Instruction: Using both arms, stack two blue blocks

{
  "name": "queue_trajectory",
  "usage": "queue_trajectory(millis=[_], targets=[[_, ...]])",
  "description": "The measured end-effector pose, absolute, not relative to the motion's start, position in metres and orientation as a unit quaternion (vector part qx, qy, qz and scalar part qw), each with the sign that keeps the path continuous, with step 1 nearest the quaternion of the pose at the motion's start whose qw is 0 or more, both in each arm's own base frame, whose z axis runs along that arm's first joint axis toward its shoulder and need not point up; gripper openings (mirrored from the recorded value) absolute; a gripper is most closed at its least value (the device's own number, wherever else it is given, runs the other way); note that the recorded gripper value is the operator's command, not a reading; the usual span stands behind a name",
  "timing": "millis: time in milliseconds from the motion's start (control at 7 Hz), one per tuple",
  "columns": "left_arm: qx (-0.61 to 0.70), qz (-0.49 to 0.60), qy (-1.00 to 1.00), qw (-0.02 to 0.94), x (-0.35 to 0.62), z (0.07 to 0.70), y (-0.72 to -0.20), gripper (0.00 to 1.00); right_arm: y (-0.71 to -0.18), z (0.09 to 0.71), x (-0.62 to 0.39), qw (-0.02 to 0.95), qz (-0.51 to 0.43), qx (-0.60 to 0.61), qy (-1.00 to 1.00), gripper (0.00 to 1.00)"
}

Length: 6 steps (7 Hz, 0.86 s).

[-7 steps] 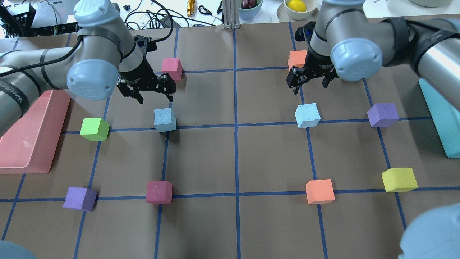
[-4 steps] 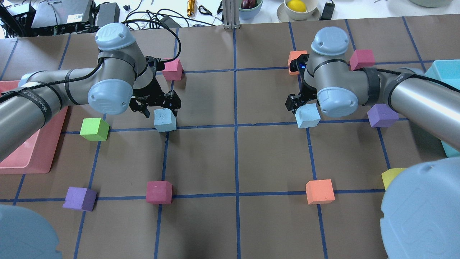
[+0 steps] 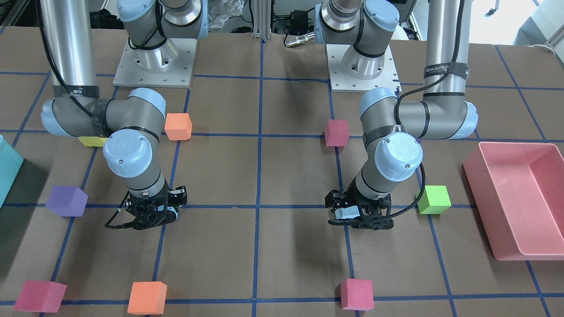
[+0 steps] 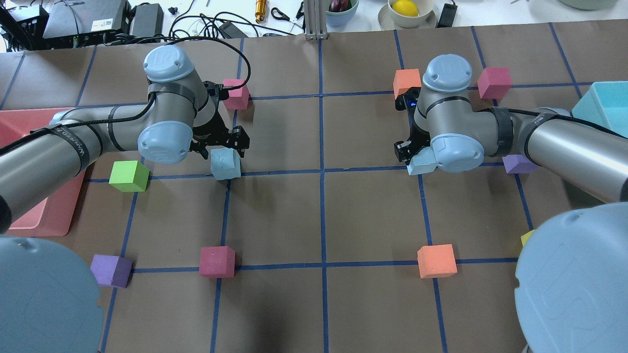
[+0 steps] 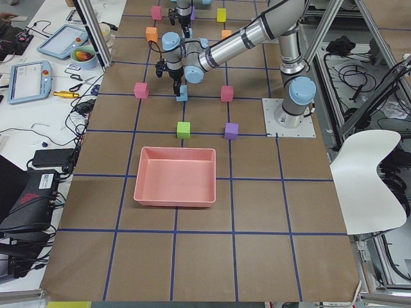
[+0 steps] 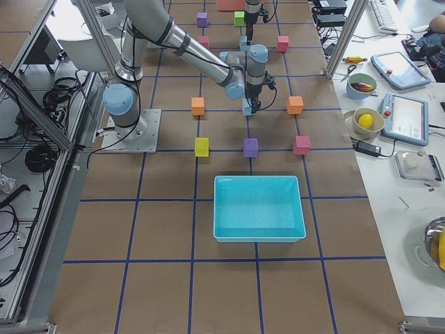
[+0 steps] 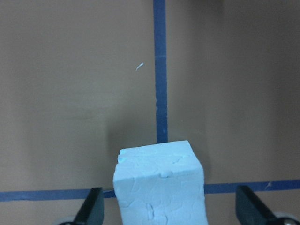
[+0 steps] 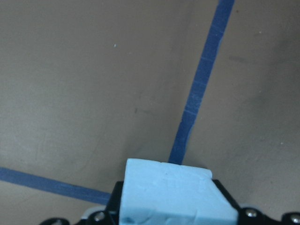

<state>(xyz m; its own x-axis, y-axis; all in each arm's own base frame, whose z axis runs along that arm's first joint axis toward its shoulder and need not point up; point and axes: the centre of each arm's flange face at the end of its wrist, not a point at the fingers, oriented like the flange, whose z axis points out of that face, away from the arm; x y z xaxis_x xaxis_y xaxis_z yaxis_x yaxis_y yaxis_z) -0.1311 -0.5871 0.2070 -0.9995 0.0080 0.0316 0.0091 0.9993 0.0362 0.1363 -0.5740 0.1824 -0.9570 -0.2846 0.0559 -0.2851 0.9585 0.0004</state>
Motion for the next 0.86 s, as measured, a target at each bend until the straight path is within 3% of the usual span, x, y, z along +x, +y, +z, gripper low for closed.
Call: queue_trajectory(millis=[286,571,714,857], targets=[[-0.003,-0.025,-1.0,0.016,-0.131,0.199,-0.583,0.62,-0.583,0.201,0.164,-0.008,0.019,0.083,-0.996,0.57],[-0.004,-0.028,-0.999,0.017,-0.132,0.197,-0.581,0.18,-0.58,0.22,0.24,-0.041,0.032,0.032,-0.998,0.57],[-0.005,-0.029,-0.999,0.017,-0.132,0.199,-0.581,0.08,-0.567,0.214,0.285,-0.045,0.026,0.022,-0.998,0.57],[-0.006,-0.027,-0.999,0.016,-0.132,0.202,-0.582,0.05,-0.556,0.205,0.321,-0.045,0.022,0.019,-0.999,0.59]])
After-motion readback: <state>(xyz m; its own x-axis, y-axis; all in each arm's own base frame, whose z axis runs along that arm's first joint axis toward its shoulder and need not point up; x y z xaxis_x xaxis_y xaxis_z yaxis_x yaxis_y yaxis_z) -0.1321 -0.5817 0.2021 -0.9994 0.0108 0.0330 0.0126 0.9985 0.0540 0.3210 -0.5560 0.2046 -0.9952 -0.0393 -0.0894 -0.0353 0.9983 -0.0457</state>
